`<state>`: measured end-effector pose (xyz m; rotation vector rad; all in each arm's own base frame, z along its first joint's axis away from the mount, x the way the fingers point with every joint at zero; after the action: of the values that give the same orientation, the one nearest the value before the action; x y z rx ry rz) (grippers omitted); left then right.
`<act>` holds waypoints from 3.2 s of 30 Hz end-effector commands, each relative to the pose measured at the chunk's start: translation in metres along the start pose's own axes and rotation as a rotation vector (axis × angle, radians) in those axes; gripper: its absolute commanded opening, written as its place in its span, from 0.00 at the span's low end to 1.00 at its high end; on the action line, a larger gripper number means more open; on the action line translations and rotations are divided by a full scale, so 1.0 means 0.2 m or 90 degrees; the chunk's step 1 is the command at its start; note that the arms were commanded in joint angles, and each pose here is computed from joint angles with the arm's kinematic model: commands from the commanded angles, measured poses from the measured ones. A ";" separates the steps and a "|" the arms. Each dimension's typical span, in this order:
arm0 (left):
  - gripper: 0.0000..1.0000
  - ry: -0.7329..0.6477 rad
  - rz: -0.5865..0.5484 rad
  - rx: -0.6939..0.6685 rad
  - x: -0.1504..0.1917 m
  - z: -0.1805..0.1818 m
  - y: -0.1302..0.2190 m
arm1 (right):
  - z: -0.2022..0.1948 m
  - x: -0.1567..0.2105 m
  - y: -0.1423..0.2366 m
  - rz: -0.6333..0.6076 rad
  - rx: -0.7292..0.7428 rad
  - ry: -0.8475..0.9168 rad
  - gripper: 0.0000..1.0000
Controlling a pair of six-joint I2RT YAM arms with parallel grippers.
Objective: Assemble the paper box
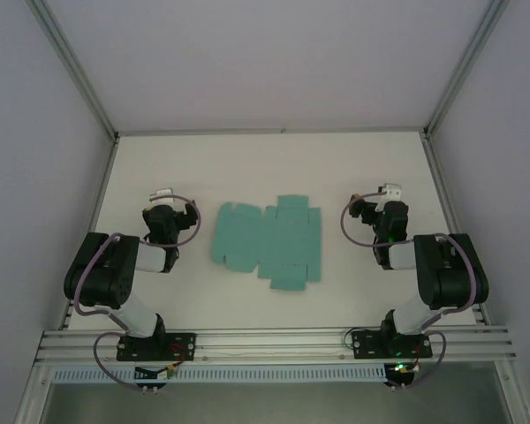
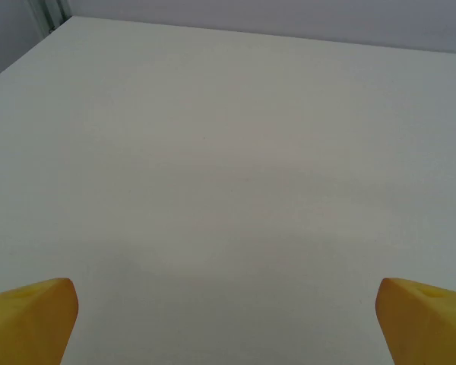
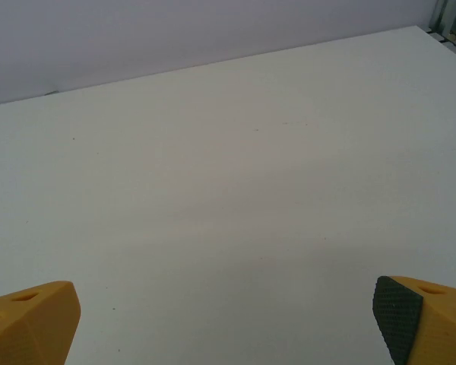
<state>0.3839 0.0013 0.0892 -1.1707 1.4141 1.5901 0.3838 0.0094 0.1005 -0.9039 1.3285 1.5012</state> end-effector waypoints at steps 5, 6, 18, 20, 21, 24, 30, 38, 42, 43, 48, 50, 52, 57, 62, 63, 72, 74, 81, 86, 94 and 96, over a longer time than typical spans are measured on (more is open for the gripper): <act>1.00 0.016 0.003 0.000 0.00 0.03 0.02 | 0.00 -0.01 0.02 -0.006 0.006 -0.012 1.00; 1.00 0.015 0.003 0.000 0.00 0.02 0.02 | 0.00 -0.01 0.02 -0.006 0.007 -0.013 1.00; 1.00 0.016 0.005 0.003 -0.01 0.02 0.02 | 0.01 -0.01 0.02 -0.002 -0.001 -0.013 1.00; 1.00 0.015 0.007 0.003 -0.01 0.02 0.02 | 0.01 -0.01 0.02 0.000 -0.003 -0.012 1.00; 1.00 0.016 0.008 0.003 -0.01 0.02 0.02 | 0.01 -0.01 0.02 -0.002 -0.003 -0.012 1.00; 1.00 0.016 0.006 0.003 -0.01 0.02 0.02 | 0.01 -0.01 0.02 -0.002 -0.002 -0.012 1.00; 1.00 0.015 0.006 0.003 -0.01 0.02 0.02 | 0.02 -0.02 0.03 -0.005 -0.011 -0.007 1.00; 1.00 0.037 0.021 -0.035 -0.21 0.07 0.13 | 0.02 -0.16 0.11 0.002 0.009 -0.016 1.00; 1.00 0.096 0.096 0.035 -0.31 -0.03 0.22 | 0.07 -0.22 0.17 0.115 0.009 -0.057 1.00; 1.00 0.104 0.103 0.065 -0.34 -0.08 0.25 | 0.10 -0.23 0.20 0.140 0.003 -0.068 1.00; 1.00 0.161 0.188 0.192 -0.35 -0.27 0.41 | 0.34 -0.13 0.36 0.318 -0.102 -0.160 0.87; 1.00 0.172 0.232 0.255 -0.30 -0.36 0.46 | 0.46 -0.06 0.42 0.383 -0.152 -0.168 0.81; 1.00 0.175 0.275 0.315 -0.23 -0.45 0.50 | 0.57 0.01 0.47 0.429 -0.190 -0.152 0.78; 1.00 0.167 0.347 0.383 -0.08 -0.55 0.52 | 0.72 0.15 0.51 0.487 -0.248 -0.148 0.77; 1.00 0.160 0.430 0.446 0.08 -0.68 0.51 | 0.70 0.23 0.48 0.504 -0.225 -0.154 0.79; 1.00 0.155 0.445 0.457 0.12 -0.70 0.51 | 0.70 0.25 0.48 0.514 -0.223 -0.157 0.79; 0.75 0.149 0.450 0.480 0.23 -0.78 0.45 | 0.72 0.33 0.45 0.552 -0.229 -0.171 0.80; 0.64 0.170 0.452 0.504 0.24 -0.81 0.44 | 0.72 0.34 0.44 0.556 -0.230 -0.172 0.80; 0.06 0.189 0.432 0.499 0.24 -0.80 0.44 | 0.68 0.37 0.48 0.575 -0.208 -0.164 0.81; 0.00 0.221 0.377 0.551 0.09 -0.82 0.52 | 0.62 0.35 0.55 0.569 -0.199 -0.161 0.82; 0.00 0.276 0.239 0.723 -0.33 -0.86 0.82 | 0.63 0.16 0.68 0.482 -0.350 -0.233 0.82; 0.00 0.278 0.207 0.752 -0.41 -0.85 0.89 | 0.65 0.12 0.71 0.461 -0.382 -0.232 0.82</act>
<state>0.2920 -0.1860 0.1961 -0.5777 2.4150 0.5648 0.2557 0.1298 0.1274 -0.3396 1.1053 2.4903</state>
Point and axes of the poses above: each hand's point on the last joint's axis, 136 mm out from that joint toward the fingers, its own y axis back along the fingers, its own z axis along the line the jaws close on, x = y × z, the point moved 2 cm from there along y, back along the fingers, and after that the axes turned 2 degrees about -y, right-handed, at the moved point
